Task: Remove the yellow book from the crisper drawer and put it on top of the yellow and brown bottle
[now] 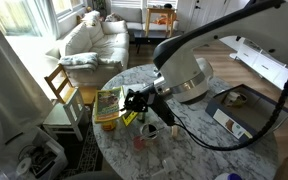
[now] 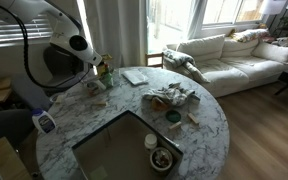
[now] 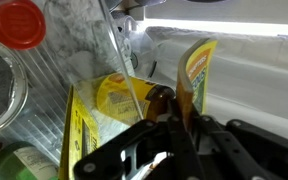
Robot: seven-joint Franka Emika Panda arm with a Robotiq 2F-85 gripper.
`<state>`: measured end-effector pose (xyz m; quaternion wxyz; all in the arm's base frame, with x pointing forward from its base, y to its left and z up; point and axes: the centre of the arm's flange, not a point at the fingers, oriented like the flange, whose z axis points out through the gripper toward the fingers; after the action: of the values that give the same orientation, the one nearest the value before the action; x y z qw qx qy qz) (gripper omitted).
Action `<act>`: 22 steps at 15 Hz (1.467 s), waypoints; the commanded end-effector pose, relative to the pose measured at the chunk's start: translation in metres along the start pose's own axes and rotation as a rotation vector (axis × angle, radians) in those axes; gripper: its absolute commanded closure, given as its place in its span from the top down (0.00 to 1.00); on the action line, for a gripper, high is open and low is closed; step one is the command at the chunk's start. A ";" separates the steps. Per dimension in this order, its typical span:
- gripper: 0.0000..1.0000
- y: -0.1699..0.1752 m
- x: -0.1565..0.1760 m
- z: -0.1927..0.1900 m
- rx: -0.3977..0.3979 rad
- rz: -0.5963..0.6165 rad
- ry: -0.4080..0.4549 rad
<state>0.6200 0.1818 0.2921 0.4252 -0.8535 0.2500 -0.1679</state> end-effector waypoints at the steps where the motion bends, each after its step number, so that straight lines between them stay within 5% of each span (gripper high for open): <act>1: 0.02 -0.006 0.011 0.008 -0.042 0.017 0.008; 9: 0.09 -0.009 0.021 0.012 -0.055 0.041 0.005; 10: 0.13 -0.009 0.022 0.012 -0.056 0.043 0.004; 11: 0.36 -0.010 0.022 0.012 -0.058 0.046 0.004; 14: 0.45 -0.012 0.022 0.011 -0.060 0.046 0.003; 19: 0.84 -0.016 0.022 0.012 -0.054 0.035 -0.008; 20: 0.41 -0.016 0.022 0.012 -0.050 0.030 -0.014; 22: 0.44 -0.017 0.021 0.013 -0.046 0.026 -0.020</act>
<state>0.6427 0.1819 0.3021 0.4109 -0.8586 0.2638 -0.1563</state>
